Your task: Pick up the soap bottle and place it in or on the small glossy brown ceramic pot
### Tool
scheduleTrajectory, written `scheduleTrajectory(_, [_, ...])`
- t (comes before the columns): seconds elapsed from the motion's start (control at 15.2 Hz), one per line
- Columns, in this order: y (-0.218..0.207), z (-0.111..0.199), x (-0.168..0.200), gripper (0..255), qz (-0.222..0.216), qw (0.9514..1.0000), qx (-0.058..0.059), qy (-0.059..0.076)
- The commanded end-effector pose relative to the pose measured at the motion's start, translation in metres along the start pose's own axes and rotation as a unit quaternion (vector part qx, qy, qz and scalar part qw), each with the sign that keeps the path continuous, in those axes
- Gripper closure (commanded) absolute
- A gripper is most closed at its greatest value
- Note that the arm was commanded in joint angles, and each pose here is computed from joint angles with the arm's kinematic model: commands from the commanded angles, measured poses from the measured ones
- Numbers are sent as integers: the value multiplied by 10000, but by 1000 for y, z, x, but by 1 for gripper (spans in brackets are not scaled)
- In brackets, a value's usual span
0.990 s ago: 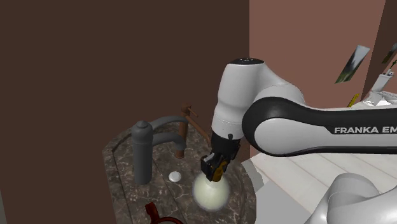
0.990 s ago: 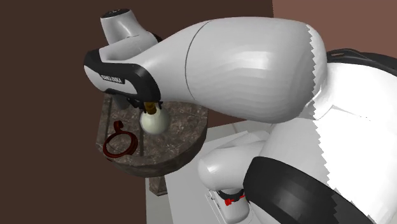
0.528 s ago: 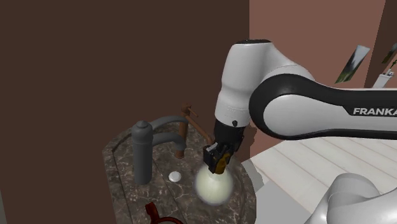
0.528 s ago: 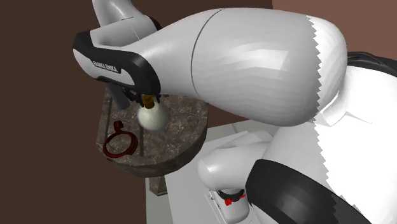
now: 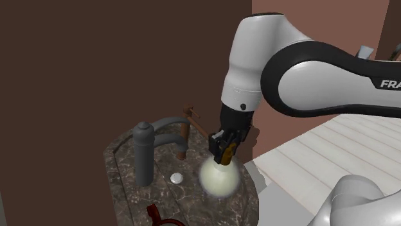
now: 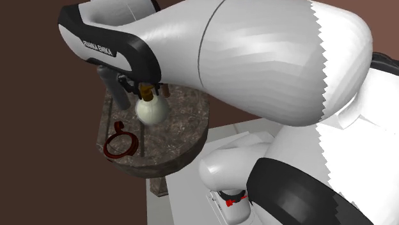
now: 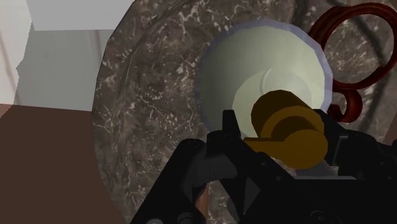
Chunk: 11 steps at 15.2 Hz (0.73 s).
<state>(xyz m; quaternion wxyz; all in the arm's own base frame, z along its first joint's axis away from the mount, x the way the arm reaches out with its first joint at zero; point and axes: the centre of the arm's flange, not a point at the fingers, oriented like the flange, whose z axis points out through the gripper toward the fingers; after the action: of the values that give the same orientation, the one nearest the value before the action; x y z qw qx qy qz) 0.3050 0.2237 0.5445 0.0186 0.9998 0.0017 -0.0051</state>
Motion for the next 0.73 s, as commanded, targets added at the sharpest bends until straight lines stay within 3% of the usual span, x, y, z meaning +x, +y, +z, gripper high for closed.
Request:
scheduleTrajectory(0.0, [0,-8,0,255,-1,10000,-1,1])
scheduleTrajectory(0.66, [-124,-53,3,255,-1,10000,-1,1])
